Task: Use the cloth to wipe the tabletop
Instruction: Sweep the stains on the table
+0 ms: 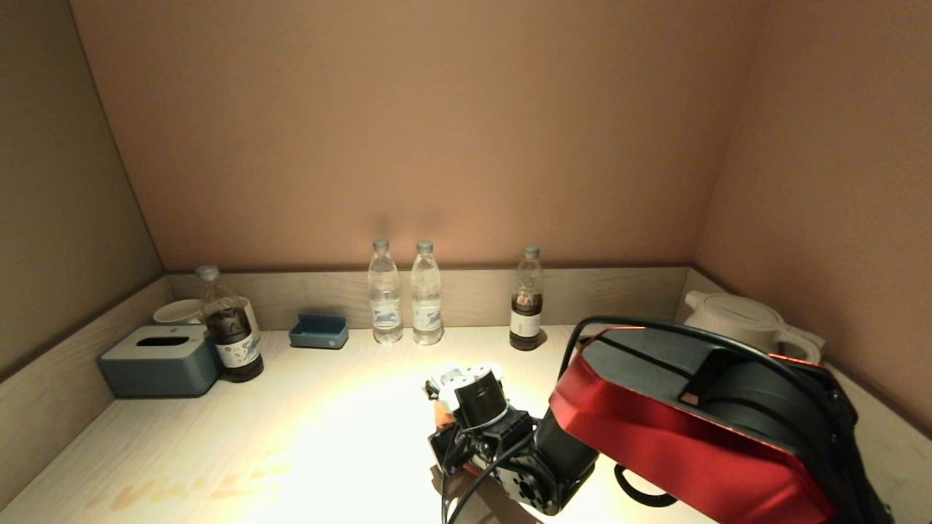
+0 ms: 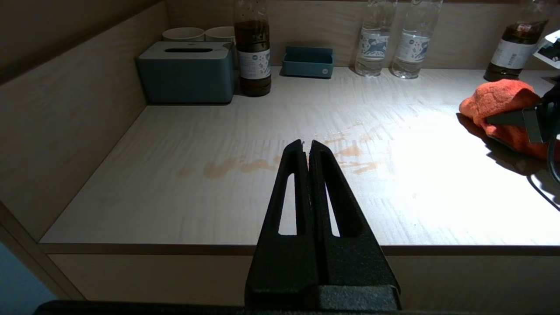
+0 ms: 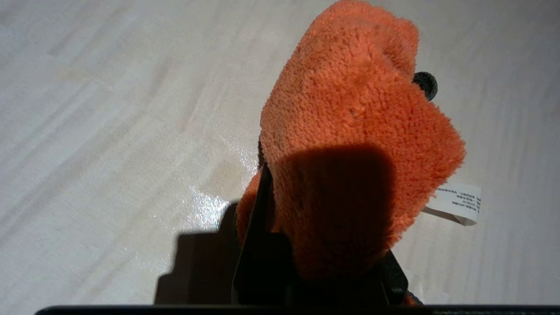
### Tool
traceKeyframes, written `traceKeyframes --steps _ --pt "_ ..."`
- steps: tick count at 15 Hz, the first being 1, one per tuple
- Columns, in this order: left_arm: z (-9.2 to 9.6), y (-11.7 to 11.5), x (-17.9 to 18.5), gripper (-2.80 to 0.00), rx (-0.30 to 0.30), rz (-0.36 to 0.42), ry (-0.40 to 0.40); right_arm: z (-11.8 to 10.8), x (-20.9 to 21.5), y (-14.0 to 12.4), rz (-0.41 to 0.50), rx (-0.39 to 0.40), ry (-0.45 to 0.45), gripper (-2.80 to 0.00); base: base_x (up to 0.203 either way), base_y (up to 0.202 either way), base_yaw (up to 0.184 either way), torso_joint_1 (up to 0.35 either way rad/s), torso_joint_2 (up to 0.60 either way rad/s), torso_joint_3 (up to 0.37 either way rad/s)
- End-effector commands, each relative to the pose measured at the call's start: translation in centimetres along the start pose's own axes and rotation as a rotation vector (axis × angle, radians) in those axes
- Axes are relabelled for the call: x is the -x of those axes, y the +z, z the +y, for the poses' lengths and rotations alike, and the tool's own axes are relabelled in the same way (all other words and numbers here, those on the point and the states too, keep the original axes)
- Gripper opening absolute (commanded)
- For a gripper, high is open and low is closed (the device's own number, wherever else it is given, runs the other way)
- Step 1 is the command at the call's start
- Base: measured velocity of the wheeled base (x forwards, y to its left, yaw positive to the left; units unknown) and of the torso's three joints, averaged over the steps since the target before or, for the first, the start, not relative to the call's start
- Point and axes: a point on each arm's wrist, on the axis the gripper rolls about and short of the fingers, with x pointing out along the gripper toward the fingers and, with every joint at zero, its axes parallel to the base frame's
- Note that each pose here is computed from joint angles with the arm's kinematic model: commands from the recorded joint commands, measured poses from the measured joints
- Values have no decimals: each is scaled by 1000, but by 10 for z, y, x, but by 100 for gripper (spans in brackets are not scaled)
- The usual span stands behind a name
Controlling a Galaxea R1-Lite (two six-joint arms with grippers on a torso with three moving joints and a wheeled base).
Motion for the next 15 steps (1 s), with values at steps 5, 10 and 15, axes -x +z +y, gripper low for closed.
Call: traceKeyframes --steps 5,10,15 --pt "0 0 0 -280 1 0 0 53 -8 10 14 76 81 -280 0 0 0 0 0 0" --pt "0 0 0 -280 1 0 0 79 15 16 -8 104 126 -280 0 0 0 0 0 0" --pt "0 0 0 -280 1 0 0 71 55 39 -67 90 130 -280 0 0 0 0 0 0"
